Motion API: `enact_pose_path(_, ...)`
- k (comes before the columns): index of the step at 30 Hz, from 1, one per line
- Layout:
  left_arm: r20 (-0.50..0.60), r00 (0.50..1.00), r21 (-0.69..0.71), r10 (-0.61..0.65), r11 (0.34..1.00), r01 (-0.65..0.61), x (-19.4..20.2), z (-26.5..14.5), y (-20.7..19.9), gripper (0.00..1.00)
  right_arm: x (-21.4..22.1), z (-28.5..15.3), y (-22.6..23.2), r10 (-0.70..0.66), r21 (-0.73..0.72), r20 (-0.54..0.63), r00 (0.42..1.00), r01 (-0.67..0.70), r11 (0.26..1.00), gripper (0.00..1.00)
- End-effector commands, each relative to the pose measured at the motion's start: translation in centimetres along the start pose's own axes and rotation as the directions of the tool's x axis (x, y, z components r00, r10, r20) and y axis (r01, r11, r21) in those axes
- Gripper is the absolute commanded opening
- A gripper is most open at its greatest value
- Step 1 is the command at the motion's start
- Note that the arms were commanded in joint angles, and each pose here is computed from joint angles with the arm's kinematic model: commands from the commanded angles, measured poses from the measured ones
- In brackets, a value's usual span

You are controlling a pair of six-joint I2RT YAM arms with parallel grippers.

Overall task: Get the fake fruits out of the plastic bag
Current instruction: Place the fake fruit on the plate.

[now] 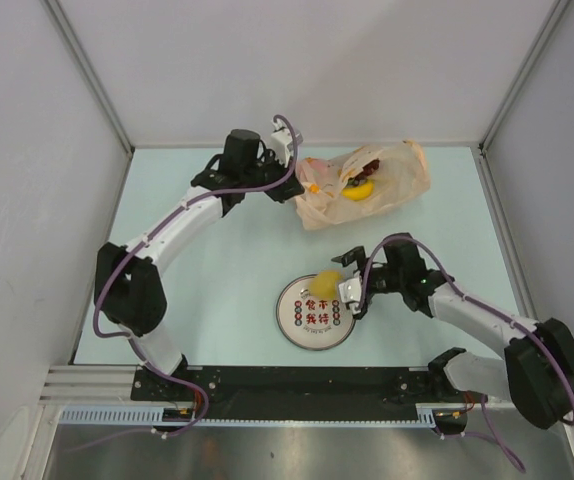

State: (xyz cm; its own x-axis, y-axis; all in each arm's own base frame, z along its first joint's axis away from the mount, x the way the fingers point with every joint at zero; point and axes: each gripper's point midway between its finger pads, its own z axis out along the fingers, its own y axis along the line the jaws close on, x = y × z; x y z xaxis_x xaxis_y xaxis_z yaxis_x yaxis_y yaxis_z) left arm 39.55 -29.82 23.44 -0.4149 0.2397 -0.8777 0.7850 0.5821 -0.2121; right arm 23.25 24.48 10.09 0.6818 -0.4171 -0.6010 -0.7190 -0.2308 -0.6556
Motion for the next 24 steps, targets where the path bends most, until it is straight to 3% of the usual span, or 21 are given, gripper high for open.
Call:
enact_pose_path(1,0.081,0.996,0.011,0.033,0.999,-0.034,-3.1,-2.4,-1.5,0.08,-0.8,-3.2,-3.4,0.133,0.091,-0.056,0.990,-0.127,0.988,1.00)
enact_pose_path(7,0.101,0.994,0.008,0.051,0.999,-0.052,-3.8,-3.1,-1.9,0.09,-2.6,-3.6,-8.7,0.488,0.232,-0.037,0.872,-0.467,0.853,0.97)
enact_pose_path(9,0.109,0.992,-0.005,0.059,0.998,-0.059,-4.2,-3.4,-1.8,0.09,-3.7,-2.2,-8.8,0.492,0.161,-0.074,0.867,-0.476,0.864,0.93)
enact_pose_path(12,0.113,0.992,-0.013,0.060,0.998,-0.059,-4.8,-3.8,-1.8,0.10,-2.9,-0.3,-7.2,0.372,0.076,-0.205,0.905,-0.364,0.928,0.93)
enact_pose_path(16,0.107,0.993,-0.014,0.042,0.999,-0.040,-4.8,-3.6,-1.7,0.11,0.6,-0.7,-9.1,0.336,0.156,-0.329,0.882,-0.300,0.941,0.89)
enact_pose_path(18,0.100,0.994,-0.004,0.035,0.999,-0.035,-4.5,-3.4,-1.8,0.08,2.2,-2.1,-13.2,0.458,0.359,-0.269,0.847,-0.353,0.864,0.85)
enact_pose_path(20,0.087,0.996,0.010,-0.002,1.000,0.001,-3.8,-3.4,-2.0,0.00,1.6,-3.8,-16.2,0.565,0.445,-0.105,0.819,-0.469,0.763,0.79)
enact_pose_path(24,0.066,0.998,-0.002,-0.004,1.000,0.004,-2.7,-3.8,-1.9,0.00,0.4,-7.1,-21.6,0.561,0.557,0.104,0.821,-0.515,0.651,0.63)
